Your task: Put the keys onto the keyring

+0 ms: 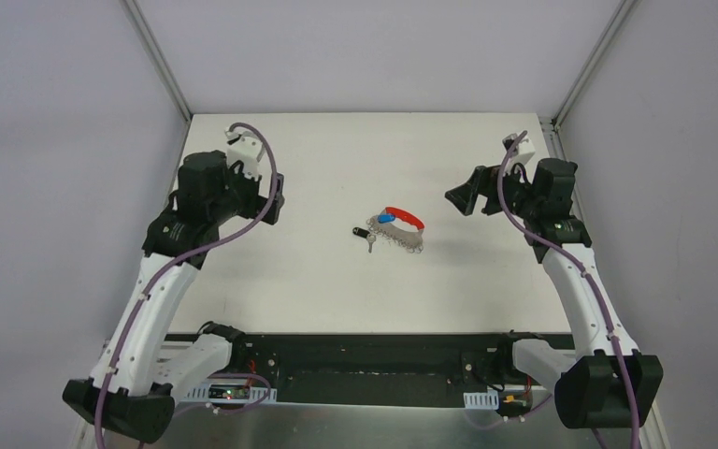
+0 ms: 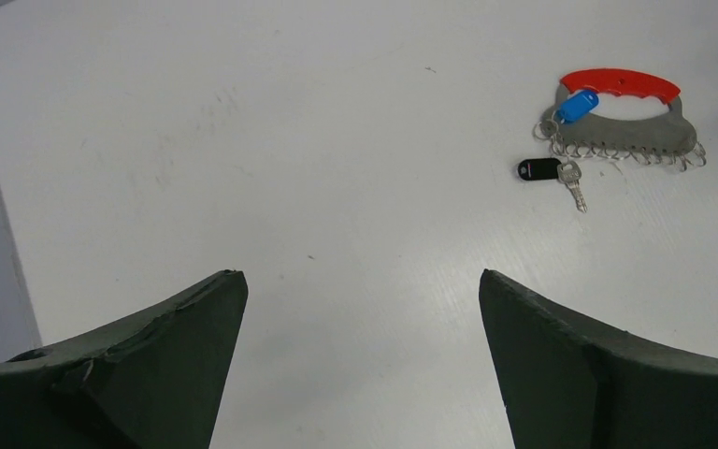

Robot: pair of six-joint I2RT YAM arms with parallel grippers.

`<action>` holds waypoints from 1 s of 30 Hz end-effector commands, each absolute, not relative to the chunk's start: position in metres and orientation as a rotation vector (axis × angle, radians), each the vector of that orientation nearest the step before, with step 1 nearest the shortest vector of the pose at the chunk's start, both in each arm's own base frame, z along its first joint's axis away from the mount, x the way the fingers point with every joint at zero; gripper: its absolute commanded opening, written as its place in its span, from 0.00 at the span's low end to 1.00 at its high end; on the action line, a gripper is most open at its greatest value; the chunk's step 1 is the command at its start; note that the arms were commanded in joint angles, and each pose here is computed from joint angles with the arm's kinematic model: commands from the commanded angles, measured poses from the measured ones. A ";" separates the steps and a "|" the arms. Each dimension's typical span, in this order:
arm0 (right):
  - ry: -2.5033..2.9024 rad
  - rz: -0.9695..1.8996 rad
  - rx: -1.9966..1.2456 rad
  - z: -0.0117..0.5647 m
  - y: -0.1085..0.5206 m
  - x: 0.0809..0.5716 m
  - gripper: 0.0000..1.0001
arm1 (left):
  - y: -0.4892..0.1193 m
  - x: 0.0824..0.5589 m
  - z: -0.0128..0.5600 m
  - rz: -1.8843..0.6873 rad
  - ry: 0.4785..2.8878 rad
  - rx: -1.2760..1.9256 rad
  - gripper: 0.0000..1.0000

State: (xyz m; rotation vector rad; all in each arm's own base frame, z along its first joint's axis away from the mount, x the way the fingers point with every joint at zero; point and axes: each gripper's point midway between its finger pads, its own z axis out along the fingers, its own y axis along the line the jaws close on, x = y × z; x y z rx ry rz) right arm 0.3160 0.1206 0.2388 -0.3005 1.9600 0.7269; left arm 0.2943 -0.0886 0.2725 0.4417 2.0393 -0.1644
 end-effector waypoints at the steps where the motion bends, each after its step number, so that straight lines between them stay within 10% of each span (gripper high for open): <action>1: 1.881 0.756 -0.279 0.264 0.123 0.320 0.98 | -0.066 0.282 0.297 -0.120 1.925 0.308 0.99; 30: 1.832 0.632 -0.252 0.266 0.103 0.311 0.98 | -0.062 0.269 0.282 -0.199 1.812 0.162 0.99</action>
